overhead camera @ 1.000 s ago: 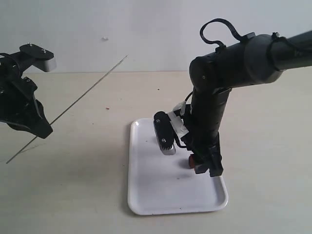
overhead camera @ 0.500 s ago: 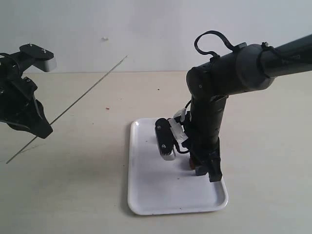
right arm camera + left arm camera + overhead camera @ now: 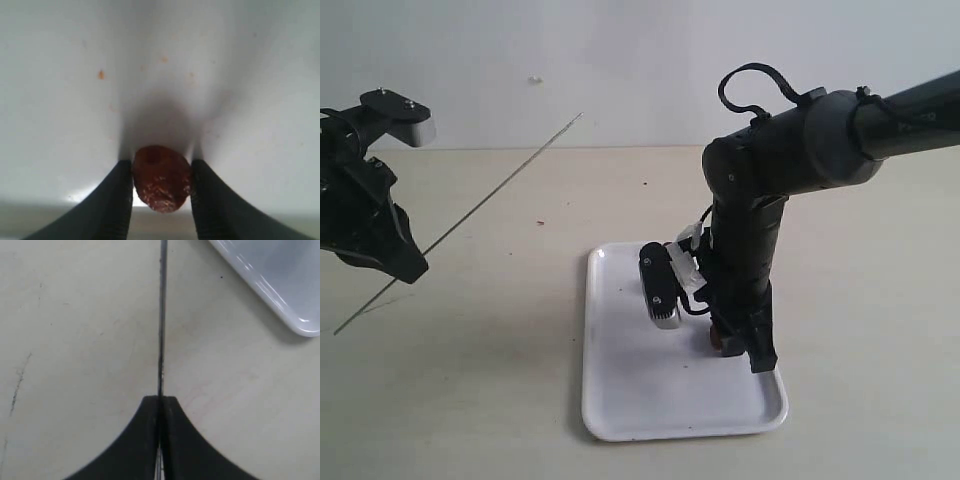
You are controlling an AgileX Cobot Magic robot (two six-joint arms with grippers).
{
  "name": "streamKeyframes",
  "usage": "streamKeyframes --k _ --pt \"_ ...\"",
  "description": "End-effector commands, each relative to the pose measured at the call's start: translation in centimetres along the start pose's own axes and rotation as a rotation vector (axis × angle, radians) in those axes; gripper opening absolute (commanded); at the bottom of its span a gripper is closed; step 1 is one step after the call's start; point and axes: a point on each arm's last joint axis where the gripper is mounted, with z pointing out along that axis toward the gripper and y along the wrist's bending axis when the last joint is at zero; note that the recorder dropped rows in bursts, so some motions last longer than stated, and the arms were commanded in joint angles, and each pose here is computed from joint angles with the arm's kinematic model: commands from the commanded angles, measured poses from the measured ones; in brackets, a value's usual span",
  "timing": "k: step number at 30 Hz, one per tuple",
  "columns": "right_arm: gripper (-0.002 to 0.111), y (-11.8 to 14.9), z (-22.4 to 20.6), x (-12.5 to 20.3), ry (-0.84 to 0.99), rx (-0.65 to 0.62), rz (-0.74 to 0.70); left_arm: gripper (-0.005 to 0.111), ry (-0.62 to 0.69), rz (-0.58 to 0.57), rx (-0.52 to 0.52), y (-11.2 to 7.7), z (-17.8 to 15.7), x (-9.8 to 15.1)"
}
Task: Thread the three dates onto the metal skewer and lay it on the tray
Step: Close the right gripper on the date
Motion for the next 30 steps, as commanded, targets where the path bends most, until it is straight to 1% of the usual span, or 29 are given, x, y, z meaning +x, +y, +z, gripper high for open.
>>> streamKeyframes --k 1,17,30 --pt "0.037 0.0 0.54 -0.02 0.008 0.002 -0.01 0.0 -0.019 -0.004 -0.004 0.05 -0.03 -0.07" --pt "0.037 -0.01 0.54 -0.03 0.007 0.004 -0.01 0.0 -0.019 -0.004 -0.004 0.05 -0.03 -0.07" --pt "0.033 0.01 0.54 -0.03 0.006 0.001 -0.009 0.0 -0.021 -0.004 -0.006 0.06 -0.03 -0.09"
